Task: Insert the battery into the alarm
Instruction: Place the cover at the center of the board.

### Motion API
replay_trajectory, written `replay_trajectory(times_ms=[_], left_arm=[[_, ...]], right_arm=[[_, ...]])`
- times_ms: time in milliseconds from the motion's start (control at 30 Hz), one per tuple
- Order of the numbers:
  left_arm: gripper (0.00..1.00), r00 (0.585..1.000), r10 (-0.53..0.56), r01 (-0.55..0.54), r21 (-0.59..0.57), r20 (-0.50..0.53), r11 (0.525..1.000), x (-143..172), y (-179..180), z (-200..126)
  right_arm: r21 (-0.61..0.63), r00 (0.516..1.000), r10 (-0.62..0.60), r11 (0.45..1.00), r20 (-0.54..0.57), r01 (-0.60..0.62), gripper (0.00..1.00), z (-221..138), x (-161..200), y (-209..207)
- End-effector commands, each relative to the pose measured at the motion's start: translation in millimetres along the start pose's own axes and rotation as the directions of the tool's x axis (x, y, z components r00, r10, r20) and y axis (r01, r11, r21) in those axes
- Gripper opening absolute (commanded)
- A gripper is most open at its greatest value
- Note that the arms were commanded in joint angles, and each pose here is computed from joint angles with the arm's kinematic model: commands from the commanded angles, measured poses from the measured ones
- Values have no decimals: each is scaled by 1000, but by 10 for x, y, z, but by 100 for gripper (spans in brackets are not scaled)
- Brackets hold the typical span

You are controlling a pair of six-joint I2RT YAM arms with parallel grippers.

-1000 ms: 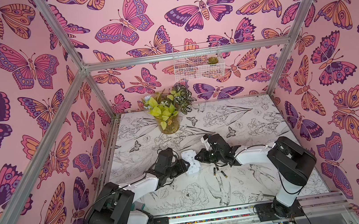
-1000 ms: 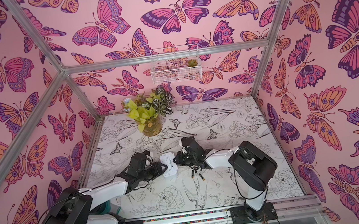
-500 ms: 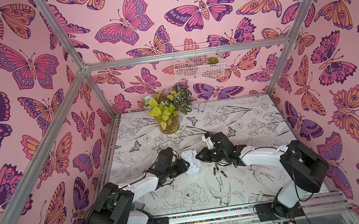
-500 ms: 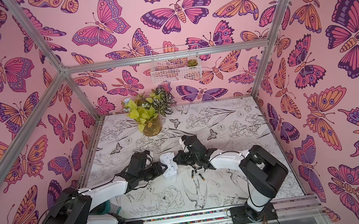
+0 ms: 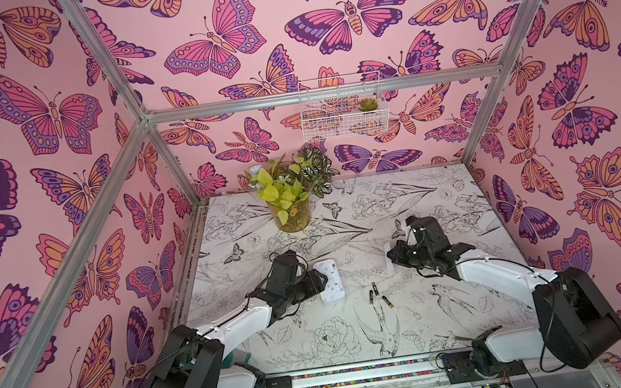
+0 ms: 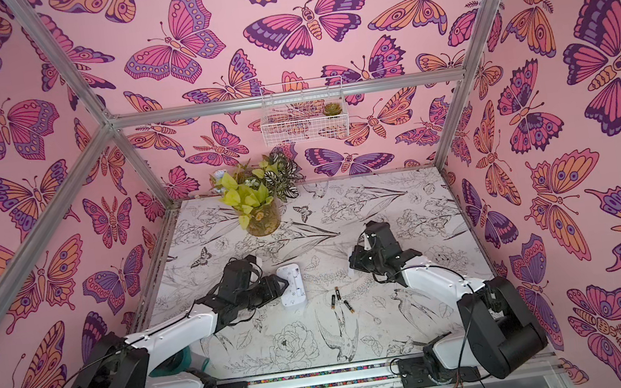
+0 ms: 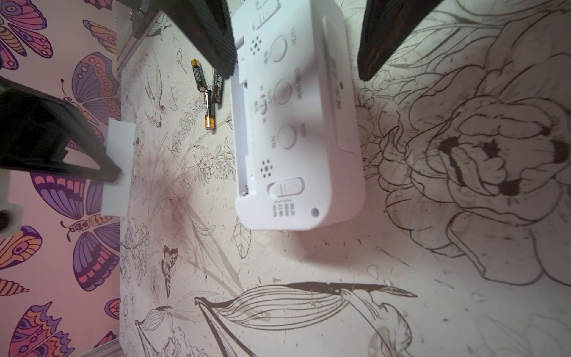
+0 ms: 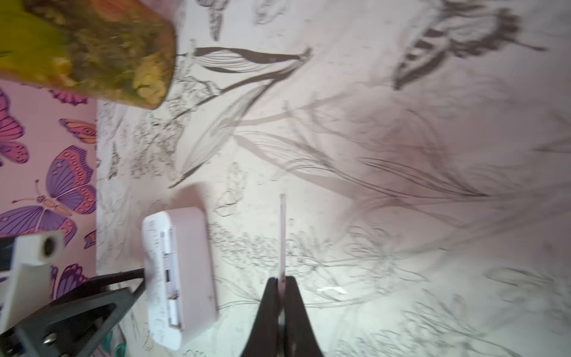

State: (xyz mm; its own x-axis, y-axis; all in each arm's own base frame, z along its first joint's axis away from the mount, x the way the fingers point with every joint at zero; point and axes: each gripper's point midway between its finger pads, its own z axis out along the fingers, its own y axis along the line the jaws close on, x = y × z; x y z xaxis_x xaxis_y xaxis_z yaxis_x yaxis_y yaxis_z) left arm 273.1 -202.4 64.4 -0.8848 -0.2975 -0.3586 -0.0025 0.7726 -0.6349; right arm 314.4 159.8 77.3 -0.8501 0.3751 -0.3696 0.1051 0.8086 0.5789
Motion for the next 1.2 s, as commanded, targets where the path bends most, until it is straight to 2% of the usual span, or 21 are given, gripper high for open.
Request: replay_trajectory(times_ms=[0, 167, 267, 333, 467, 633, 767, 833, 967, 1167], left_arm=[[66, 999, -10, 12, -50, 33, 999, -73, 86, -41], [66, 999, -17, 20, -59, 51, 998, -114, 100, -71], [66, 999, -5, 9, -80, 45, 997, -103, 125, -101], [67, 997, 2, 4, -76, 76, 997, -143, 93, -200], [67, 997, 9, -1, -107, 83, 994, -118, 160, -270], [68, 995, 19, -7, -126, 99, 992, -114, 191, -360], [68, 994, 34, -20, -127, 104, 992, -109, 181, -424], [68, 994, 43, -29, -131, 104, 991, -101, 182, -457], [65, 992, 67, -56, -103, 108, 993, -77, 135, -522], [64, 993, 80, -75, -53, 91, 996, 23, 75, -588]], right_arm=[[30, 997, 47, 999, -56, -45, 0, 47, 91, -247], [70, 994, 73, 995, -77, -68, 0, 119, 115, -409], [95, 991, 99, 991, -86, -90, 3, 124, 149, -505], [122, 991, 106, 988, -82, -95, 5, 107, 167, -571], [174, 989, 126, 978, -78, -111, 13, 58, 213, -713], [217, 985, 163, 965, -61, -146, 31, -35, 255, -871], [255, 988, 147, 958, -47, -130, 35, -187, 254, -900], [249, 991, 128, 961, -33, -116, 33, -289, 239, -860], [184, 999, 25, 983, -46, -16, 33, -461, 299, -601], [239, 958, -257, 930, -124, 280, 35, -545, 698, -175]])
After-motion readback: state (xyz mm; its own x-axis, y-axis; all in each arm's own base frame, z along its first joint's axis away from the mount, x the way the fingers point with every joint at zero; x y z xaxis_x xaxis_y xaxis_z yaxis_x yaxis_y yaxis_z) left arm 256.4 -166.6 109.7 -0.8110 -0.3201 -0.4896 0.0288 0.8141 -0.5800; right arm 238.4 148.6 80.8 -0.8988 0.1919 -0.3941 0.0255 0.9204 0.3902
